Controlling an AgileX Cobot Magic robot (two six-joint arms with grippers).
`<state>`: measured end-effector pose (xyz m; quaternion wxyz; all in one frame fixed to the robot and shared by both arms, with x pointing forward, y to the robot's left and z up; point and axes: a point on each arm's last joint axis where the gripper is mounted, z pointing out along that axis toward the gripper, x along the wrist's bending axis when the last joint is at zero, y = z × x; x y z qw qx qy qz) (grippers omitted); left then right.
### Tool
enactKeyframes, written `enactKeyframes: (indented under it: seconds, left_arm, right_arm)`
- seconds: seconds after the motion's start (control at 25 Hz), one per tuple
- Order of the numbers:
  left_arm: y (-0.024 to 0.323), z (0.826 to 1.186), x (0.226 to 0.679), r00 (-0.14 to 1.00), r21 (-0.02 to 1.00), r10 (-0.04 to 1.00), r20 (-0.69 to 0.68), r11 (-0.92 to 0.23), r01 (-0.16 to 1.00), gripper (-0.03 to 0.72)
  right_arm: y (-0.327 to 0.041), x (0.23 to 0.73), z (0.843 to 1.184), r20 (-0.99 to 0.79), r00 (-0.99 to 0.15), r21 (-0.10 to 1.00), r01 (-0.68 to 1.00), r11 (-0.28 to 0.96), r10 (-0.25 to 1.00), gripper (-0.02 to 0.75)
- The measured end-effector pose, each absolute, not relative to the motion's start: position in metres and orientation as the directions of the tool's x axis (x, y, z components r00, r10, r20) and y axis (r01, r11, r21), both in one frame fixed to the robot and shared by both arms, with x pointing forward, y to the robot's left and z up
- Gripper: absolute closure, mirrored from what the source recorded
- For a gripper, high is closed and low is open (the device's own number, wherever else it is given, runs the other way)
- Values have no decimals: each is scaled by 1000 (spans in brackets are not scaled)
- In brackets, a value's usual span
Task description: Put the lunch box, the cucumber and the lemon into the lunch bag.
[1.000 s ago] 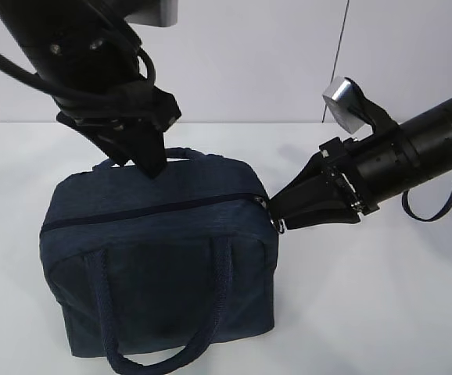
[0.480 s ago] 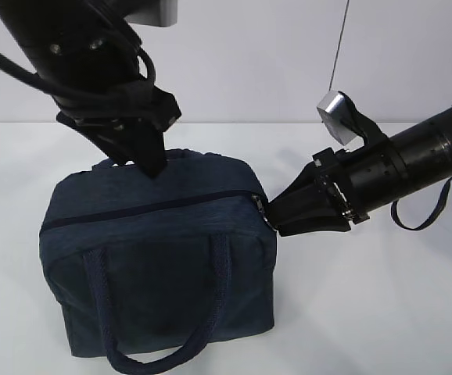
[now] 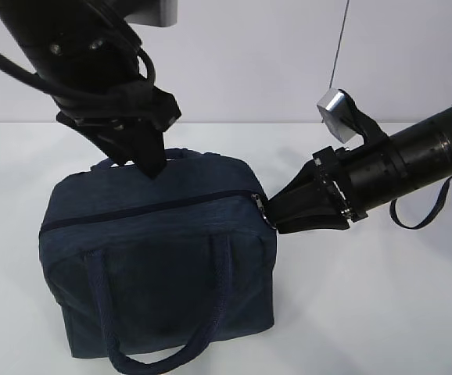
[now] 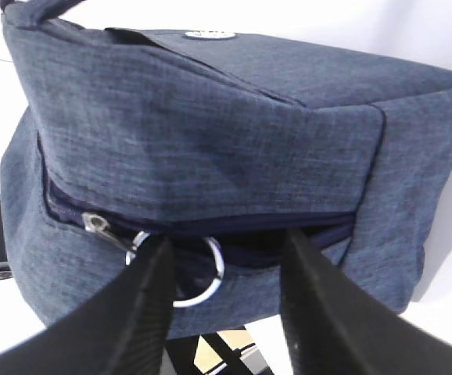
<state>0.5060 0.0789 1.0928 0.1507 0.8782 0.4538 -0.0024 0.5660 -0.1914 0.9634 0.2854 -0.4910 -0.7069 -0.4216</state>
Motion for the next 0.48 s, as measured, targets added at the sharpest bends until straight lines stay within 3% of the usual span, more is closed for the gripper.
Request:
enactKeyframes:
  seconds: [0.32, 0.48]
  left_arm:
    - [79, 1093, 506, 588, 263, 797, -139, -543, 798, 367]
    - [79, 1093, 506, 589, 263, 797, -137, -544, 797, 408]
  right_arm:
    - [-193, 564, 961, 805, -361, 306, 933, 191, 471, 419]
    - [-193, 564, 961, 804, -361, 305, 932, 194, 472, 419]
